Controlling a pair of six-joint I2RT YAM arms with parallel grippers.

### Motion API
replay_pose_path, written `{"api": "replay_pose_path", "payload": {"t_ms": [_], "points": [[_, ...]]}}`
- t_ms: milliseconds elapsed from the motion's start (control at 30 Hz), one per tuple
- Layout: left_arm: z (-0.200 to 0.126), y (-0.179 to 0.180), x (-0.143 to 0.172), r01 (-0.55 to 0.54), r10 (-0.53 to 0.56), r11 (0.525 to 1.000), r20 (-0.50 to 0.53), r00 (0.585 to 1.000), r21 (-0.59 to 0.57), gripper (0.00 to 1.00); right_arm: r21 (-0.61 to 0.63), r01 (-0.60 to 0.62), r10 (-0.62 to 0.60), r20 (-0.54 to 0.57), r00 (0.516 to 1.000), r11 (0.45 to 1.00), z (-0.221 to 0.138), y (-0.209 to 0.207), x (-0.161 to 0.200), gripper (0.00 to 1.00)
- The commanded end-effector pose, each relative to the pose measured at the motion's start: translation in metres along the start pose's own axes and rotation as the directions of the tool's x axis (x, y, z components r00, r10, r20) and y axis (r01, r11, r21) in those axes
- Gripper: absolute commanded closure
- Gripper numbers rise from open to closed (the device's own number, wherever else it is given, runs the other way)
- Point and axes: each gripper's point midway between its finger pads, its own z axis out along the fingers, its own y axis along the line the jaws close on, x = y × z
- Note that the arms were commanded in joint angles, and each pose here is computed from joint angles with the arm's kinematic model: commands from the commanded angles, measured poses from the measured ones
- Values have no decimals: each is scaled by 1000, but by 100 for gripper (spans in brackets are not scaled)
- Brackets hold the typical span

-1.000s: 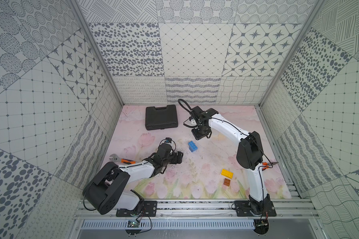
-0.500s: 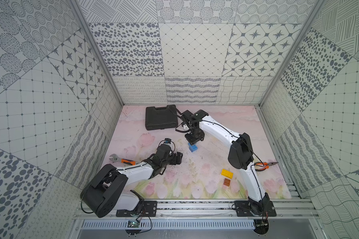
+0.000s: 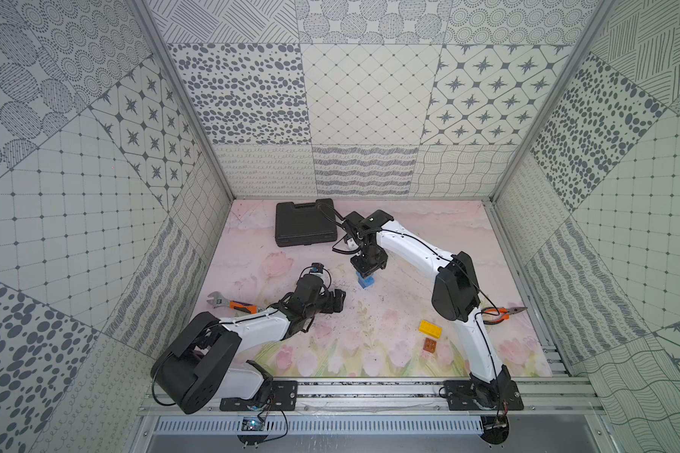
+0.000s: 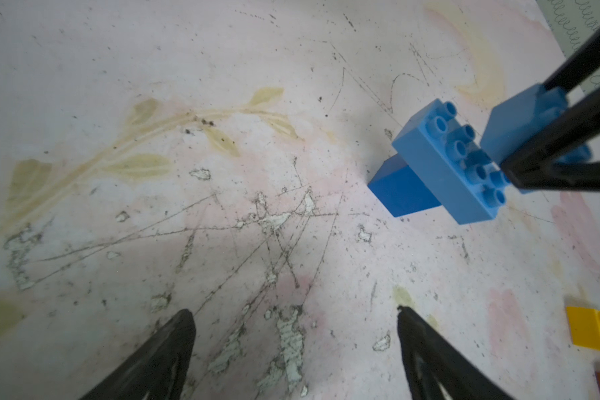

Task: Assemble the letter f with lego
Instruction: Assemble the lego brick at the center of the board.

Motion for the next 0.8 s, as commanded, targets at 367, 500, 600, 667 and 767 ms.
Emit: {"api": "replay_pose_path", "payload": {"t_ms": [367, 500, 600, 667, 767], "points": [[0, -1, -3, -14, 14, 1000, 18, 1000, 3, 8, 3, 20, -20, -13, 1000, 1000, 13, 0, -2, 71], [0, -1, -4, -14, 14, 1000, 20, 1000, 3, 8, 2, 19, -19, -9, 1000, 1000, 15, 0, -4, 71], [0, -1, -3, -15, 15, 1000, 19, 1000, 2, 8, 10, 20, -19, -12, 1000, 1000, 16, -1, -4, 72], [0, -1, -3, -15, 15, 1000, 18, 1000, 2, 8, 14, 20, -20, -10, 1000, 1000, 17, -1, -5, 72], [0, -1, -2, -15, 15, 1000, 17, 1000, 2, 8, 16, 17, -17, -8, 1000, 1000, 18, -2, -6, 71]]}}
